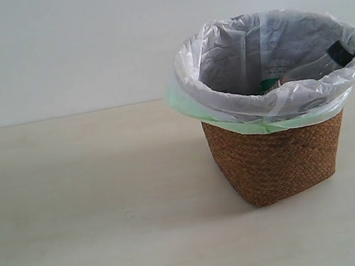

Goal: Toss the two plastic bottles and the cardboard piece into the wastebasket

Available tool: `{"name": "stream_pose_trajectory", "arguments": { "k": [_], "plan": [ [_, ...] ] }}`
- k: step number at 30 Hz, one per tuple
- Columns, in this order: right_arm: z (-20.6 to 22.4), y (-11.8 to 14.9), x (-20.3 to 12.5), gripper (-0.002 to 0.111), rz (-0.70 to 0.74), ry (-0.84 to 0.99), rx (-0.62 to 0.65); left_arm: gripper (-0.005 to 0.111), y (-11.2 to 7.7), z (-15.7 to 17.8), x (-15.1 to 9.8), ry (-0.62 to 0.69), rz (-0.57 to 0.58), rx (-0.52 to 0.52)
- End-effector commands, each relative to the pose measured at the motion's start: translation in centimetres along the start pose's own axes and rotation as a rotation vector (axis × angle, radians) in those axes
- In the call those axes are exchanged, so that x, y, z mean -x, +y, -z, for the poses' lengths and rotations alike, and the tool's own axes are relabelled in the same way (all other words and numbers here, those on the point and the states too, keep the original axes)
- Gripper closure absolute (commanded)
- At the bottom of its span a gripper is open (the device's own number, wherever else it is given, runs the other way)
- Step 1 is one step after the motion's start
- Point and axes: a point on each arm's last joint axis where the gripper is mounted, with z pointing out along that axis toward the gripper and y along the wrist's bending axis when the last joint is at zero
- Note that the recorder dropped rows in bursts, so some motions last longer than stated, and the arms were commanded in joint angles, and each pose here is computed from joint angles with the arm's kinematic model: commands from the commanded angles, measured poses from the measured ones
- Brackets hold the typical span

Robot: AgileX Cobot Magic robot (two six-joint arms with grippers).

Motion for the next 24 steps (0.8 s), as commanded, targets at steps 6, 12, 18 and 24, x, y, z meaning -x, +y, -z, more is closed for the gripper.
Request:
{"name": "stream_pose_trajectory", "arguments": {
  "k": [6,12,18,24],
  "plan": [
    [0.0,0.0,0.1,0.108,0.001,-0.014,-0.007,0.103,-2.5,11.0,-3.1,-0.366,0.035,0.155],
    [0.0,0.0,0.1,0.108,0.001,-0.014,-0.007,0.103,-4.3,15.0,-6.9,-0.517,0.092,0.193],
    [0.0,0.0,0.1,0.108,0.001,-0.014,-0.007,0.103,-5.9,16.1,-11.4,-0.565,0.130,0.201],
    [0.0,0.0,0.1,0.108,0.001,-0.014,-0.007,0.103,-7.2,14.6,-16.4,-0.561,0.201,0.185]
  ]
}}
